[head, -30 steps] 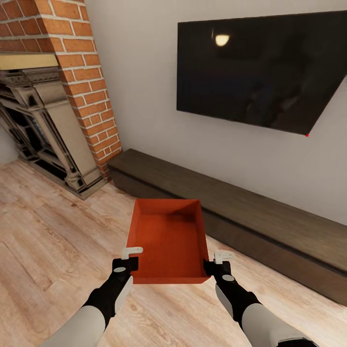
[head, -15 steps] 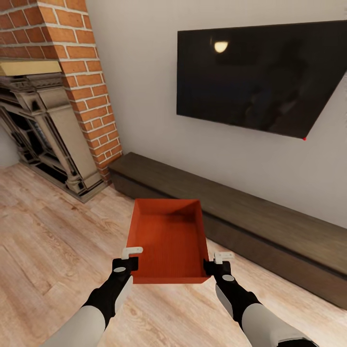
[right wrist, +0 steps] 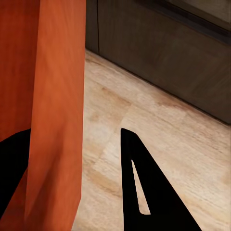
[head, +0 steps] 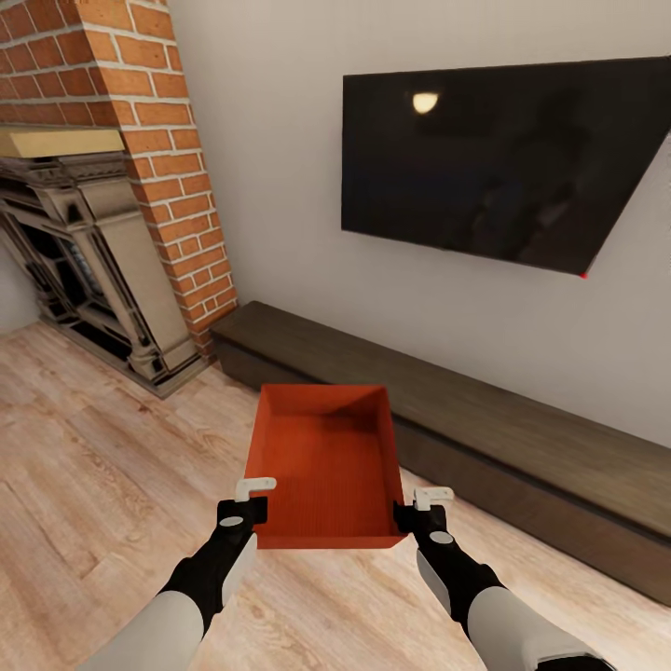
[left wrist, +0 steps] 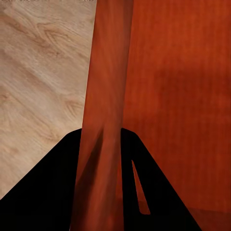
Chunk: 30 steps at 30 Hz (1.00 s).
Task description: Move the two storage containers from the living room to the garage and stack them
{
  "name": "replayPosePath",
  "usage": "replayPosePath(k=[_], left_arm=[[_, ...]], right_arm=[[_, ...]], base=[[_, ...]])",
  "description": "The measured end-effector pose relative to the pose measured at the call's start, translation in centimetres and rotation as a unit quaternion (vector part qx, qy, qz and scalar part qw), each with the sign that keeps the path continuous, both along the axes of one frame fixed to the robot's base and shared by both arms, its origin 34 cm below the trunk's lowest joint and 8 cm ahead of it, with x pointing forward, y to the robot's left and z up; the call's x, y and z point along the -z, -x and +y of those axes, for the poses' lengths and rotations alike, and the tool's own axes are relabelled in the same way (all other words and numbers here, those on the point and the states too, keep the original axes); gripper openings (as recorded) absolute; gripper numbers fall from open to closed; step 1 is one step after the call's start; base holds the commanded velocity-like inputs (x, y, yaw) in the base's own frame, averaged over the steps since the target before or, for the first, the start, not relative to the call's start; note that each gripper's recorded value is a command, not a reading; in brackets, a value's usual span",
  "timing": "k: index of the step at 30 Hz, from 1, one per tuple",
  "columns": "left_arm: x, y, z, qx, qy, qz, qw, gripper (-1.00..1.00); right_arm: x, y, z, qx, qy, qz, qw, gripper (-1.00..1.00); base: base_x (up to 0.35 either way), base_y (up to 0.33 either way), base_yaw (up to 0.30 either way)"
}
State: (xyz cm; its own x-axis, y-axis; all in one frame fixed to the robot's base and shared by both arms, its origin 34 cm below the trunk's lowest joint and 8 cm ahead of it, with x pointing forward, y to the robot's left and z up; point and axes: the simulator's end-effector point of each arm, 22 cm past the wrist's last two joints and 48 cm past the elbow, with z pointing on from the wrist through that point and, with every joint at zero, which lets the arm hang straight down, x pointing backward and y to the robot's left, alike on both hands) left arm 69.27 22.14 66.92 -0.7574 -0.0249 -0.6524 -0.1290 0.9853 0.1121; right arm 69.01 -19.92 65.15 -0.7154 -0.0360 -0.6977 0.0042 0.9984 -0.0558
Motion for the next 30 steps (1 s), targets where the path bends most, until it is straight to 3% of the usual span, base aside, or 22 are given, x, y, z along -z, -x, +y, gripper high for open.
replayPosePath(k=[30], left_arm=[[-3.6,-1.0,0.0,0.000,0.000,-0.024,0.9997,-1.00]], right_arm=[[-3.5,-1.1,0.0,0.000,0.000,-0.024,0.9997,-1.00]], base=[[0.000,0.000,0.000]])
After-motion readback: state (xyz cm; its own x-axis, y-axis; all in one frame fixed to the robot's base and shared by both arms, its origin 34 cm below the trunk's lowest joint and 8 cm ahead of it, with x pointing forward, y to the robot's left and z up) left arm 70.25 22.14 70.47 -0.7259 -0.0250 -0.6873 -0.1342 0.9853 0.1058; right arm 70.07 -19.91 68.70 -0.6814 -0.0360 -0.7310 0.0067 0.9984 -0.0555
